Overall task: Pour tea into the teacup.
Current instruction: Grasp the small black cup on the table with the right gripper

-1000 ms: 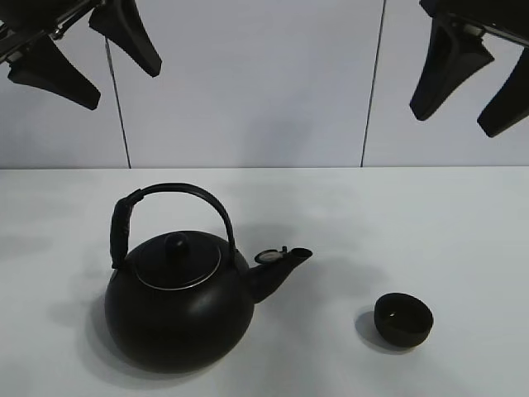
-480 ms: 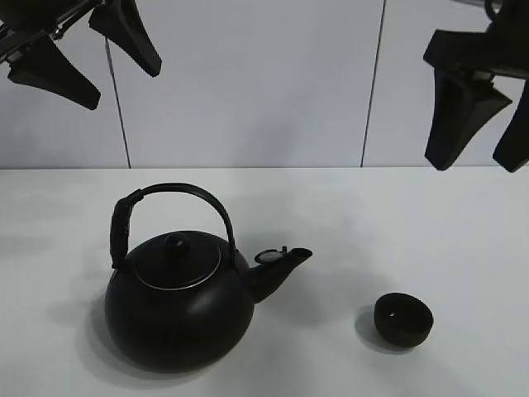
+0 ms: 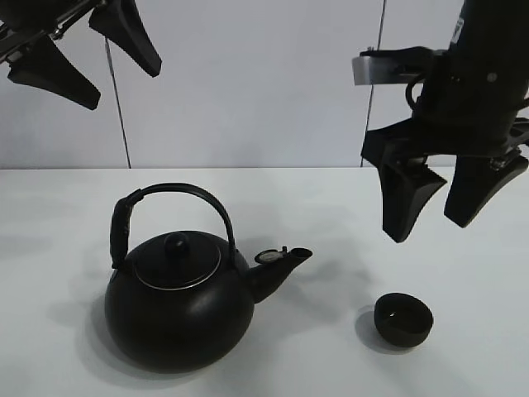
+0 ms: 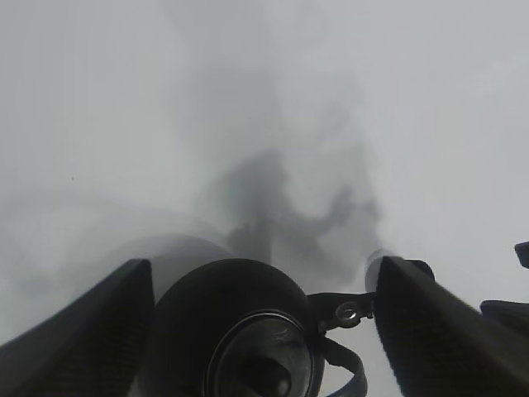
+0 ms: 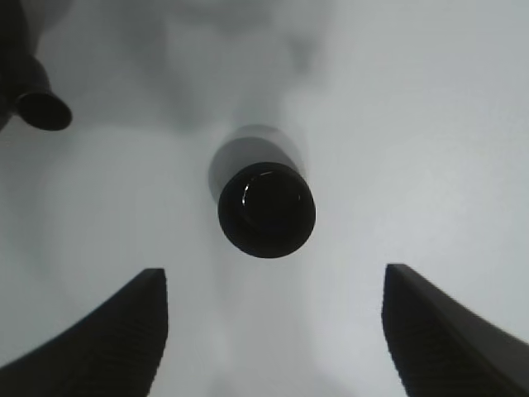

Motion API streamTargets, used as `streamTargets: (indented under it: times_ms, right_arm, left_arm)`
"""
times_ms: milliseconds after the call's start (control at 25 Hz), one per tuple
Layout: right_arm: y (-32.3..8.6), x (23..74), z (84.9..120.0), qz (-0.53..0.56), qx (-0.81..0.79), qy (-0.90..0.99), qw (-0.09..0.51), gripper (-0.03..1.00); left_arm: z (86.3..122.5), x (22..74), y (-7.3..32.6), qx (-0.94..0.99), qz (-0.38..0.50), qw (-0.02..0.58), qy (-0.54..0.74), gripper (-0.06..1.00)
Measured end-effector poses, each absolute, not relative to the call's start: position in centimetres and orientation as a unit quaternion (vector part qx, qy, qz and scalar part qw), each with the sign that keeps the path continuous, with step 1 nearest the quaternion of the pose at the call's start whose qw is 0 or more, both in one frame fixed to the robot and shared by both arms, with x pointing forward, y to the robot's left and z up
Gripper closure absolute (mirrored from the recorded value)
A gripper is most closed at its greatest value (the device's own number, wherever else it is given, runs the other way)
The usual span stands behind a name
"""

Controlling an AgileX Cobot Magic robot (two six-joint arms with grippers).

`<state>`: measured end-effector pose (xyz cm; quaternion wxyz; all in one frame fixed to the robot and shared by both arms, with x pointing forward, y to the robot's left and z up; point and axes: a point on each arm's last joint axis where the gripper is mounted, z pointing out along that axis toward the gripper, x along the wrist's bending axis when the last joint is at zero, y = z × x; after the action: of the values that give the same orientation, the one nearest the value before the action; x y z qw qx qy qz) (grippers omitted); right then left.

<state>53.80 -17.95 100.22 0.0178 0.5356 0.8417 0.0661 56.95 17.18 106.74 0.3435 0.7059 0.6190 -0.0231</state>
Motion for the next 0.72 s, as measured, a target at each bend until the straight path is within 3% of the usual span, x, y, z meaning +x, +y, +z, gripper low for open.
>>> streamTargets:
  times_ms: [240,720]
  right_arm:
    - [-17.6,54.8,97.7,0.044,0.536,0.843,0.005,0.4]
    - [-17.2,55.5,95.4,0.027,0.535,0.844,-0.004,0.4]
  left_arm:
    - [106.7,56.9,17.2,0.706,-0.023,0.343,0.619,0.41]
    - [106.7,56.9,17.2,0.706,-0.023,0.343,0.619,0.41]
